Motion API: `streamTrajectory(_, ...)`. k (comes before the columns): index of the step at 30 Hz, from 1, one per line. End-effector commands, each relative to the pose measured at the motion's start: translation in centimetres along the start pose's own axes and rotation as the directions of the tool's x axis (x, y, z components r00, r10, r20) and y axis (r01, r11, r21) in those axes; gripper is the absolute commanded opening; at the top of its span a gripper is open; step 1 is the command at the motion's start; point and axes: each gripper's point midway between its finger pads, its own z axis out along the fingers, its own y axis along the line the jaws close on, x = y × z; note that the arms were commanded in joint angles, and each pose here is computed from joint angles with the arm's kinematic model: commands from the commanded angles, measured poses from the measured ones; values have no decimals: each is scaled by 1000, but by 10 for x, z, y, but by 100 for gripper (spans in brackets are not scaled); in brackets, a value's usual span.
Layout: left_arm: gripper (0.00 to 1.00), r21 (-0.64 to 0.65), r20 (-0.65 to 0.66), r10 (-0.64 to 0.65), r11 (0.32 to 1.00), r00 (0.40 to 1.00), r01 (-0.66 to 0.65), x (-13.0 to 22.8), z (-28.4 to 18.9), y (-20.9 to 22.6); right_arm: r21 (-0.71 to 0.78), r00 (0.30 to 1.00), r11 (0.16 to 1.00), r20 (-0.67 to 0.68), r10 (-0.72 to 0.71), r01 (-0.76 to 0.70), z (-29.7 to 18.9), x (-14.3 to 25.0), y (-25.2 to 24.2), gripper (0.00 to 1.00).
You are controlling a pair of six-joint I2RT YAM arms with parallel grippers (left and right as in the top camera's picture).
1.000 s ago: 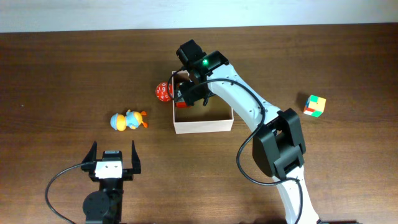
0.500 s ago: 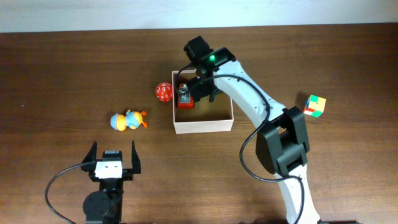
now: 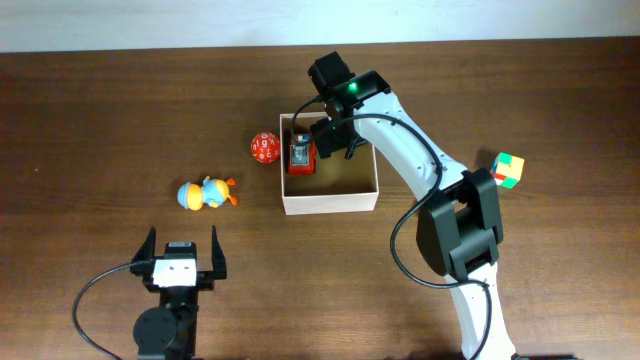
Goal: Pack container
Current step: 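Raise the right gripper out of the box and move toward the cube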
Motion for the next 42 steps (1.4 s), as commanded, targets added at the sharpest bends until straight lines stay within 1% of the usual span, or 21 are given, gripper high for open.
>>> streamTrajectory(1,99,-12,0,12,1000,1000,-12,0,0,2,15,1000,1000,10,15,-15,-8,0,-5,83)
streamTrajectory(7,99,-12,0,13,1000,1000,-13,0,0,2,7,1000,1000,27,10,-10,-12,-5,-3,83)
streamTrajectory(12,99,-12,0,12,1000,1000,-12,0,0,2,-26,997,1000,72,8,-7,-46,-21,1,83)
streamTrajectory(18,99,-12,0,13,1000,1000,-13,0,0,2,-34,990,999,141,25,-21,-108,-35,-8,83)
streamTrajectory(20,99,-12,0,13,1000,1000,-13,0,0,2,-26,985,998,163,56,-53,-134,-36,-23,87)
streamTrajectory(23,99,-12,0,13,1000,1000,-13,0,0,2,3,978,992,171,122,-125,-155,-32,-53,88)
streamTrajectory(24,99,-12,0,13,1000,1000,-13,0,0,2,15,970,982,159,185,-190,-164,-25,-77,88)
streamTrajectory(27,99,-12,0,13,1000,1000,-13,0,0,2,47,954,957,113,279,-286,-171,-6,-120,88)
streamTrajectory(32,99,-12,0,12,1000,1000,-12,0,0,2,39,915,918,110,389,-395,-172,4,-174,88)
streamTrajectory(37,99,-12,0,13,1000,1000,-13,0,0,2,37,885,892,145,442,-451,-196,21,-214,88)
streamTrajectory(42,99,-12,0,13,1000,1000,-13,0,0,2,59,845,852,178,504,-520,-237,61,-245,88)
